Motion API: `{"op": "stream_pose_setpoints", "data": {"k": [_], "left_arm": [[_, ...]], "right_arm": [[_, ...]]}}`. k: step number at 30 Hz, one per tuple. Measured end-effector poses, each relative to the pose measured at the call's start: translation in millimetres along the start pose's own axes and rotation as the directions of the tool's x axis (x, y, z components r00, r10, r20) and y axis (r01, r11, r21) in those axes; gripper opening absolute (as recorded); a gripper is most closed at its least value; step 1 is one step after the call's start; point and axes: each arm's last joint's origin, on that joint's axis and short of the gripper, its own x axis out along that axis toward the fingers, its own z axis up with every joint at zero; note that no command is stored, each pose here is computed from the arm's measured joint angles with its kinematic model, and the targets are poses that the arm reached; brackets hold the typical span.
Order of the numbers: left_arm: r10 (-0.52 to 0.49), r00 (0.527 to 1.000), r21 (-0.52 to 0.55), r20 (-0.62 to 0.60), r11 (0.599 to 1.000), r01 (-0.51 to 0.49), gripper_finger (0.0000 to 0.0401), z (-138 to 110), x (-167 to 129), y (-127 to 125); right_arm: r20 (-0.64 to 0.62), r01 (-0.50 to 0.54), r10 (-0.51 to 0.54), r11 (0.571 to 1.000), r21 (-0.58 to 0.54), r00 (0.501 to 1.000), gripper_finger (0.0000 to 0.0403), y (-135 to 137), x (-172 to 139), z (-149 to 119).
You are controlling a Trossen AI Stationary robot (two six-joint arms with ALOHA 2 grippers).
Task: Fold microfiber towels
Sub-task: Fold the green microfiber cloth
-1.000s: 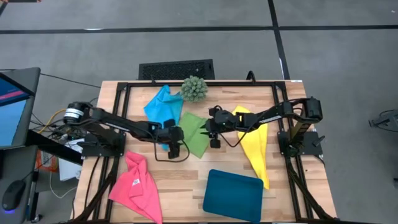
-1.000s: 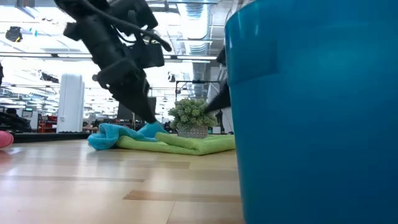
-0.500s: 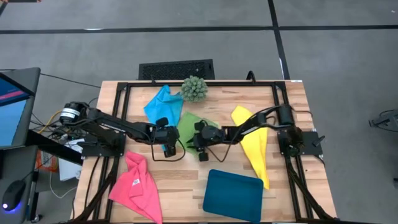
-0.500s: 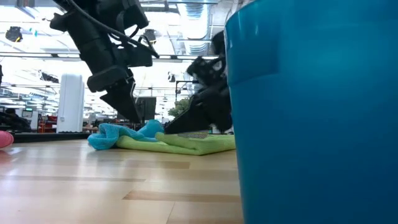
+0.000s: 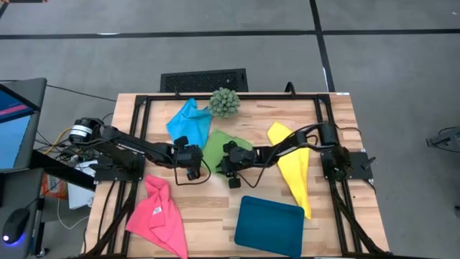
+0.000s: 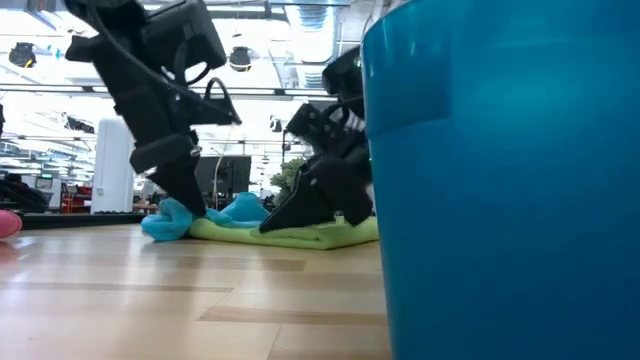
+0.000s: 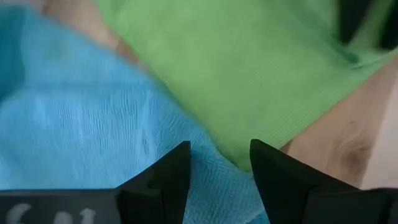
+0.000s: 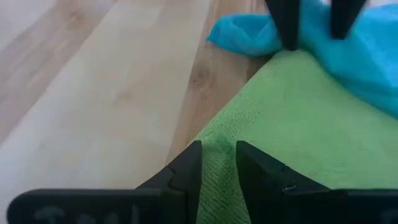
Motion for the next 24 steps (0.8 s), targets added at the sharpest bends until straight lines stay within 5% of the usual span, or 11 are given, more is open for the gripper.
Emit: {"op": "stream_pose_setpoints", "data": {"k": [5, 16, 24], "left_arm": [[-0.007, 1.000, -0.094, 0.009, 0.996, 0.008, 0.0160, -3.1, 1.2, -1.6], [-0.020, 0.999, -0.248, 0.024, 0.968, 0.026, 0.0160, -45.5, 20.0, 3.4], [-0.028, 1.000, -0.226, 0.001, 0.974, 0.027, 0.0160, -46.6, 11.4, 5.8]], "right_arm": [[0.062, 0.015, -0.015, 1.000, -0.006, 0.998, 0.0123, -5.2, -19.8, 25.9], [0.037, 0.011, -0.011, 1.000, 0.001, 0.999, 0.0123, -4.9, -22.2, 25.3], [0.010, 0.006, -0.007, 1.000, 0.027, 1.000, 0.0123, -4.9, -22.0, 22.5]]}}
